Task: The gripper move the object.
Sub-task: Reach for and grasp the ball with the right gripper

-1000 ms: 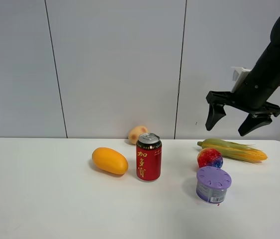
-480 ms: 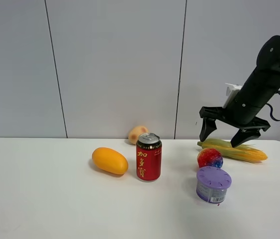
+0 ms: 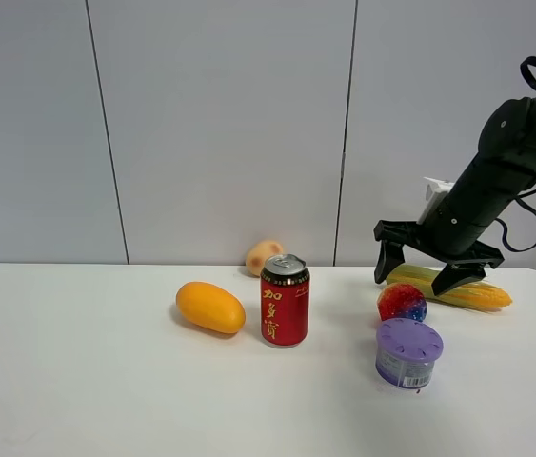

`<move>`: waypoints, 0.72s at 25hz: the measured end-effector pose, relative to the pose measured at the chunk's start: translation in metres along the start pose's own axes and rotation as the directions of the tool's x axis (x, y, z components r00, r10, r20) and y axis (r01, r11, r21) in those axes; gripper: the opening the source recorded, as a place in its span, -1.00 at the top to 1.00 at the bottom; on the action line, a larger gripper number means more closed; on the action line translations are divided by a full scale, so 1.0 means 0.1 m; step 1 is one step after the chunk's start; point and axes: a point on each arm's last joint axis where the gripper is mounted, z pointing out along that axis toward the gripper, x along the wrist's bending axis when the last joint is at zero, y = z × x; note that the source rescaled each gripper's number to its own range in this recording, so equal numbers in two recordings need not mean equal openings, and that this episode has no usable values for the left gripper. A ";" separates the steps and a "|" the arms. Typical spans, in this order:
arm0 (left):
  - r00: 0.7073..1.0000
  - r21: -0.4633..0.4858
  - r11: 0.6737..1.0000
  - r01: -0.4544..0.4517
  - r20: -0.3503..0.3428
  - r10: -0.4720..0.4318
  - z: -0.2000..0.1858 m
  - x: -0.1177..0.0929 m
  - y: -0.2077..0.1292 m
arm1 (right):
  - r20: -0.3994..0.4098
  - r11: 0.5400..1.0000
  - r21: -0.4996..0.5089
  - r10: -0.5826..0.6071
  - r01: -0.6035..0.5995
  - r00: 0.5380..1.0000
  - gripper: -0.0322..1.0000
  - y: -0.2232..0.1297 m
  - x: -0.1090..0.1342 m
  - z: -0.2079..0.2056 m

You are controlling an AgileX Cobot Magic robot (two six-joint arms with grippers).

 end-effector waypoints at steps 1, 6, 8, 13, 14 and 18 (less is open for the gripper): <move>1.000 0.000 1.000 0.000 0.000 0.000 0.00 0.00 0.00 | 0.001 1.000 -0.010 -0.001 0.001 1.000 -0.01 0.01 0.00 0.00; 1.000 0.000 1.000 0.001 0.000 -0.001 0.00 0.00 0.00 | 0.008 1.000 -0.024 0.002 -0.002 1.000 -0.01 0.01 -0.02 0.07; 1.000 0.000 1.000 0.001 0.000 -0.001 0.00 0.00 0.00 | 0.011 1.000 -0.006 0.005 -0.005 1.000 -0.01 -0.02 -0.04 0.14; 1.000 0.000 1.000 0.001 0.000 -0.001 0.00 0.00 0.00 | 0.019 0.999 0.031 0.013 -0.013 1.000 -0.01 -0.08 -0.08 0.30; 1.000 0.000 1.000 0.001 0.000 -0.001 0.00 0.00 0.00 | 0.020 0.999 0.033 0.014 -0.014 1.000 -0.01 -0.09 -0.09 0.33; 1.000 0.000 1.000 0.001 0.000 -0.001 0.00 0.00 0.00 | 0.023 0.999 0.033 0.023 -0.024 0.999 -0.01 -0.11 -0.11 0.41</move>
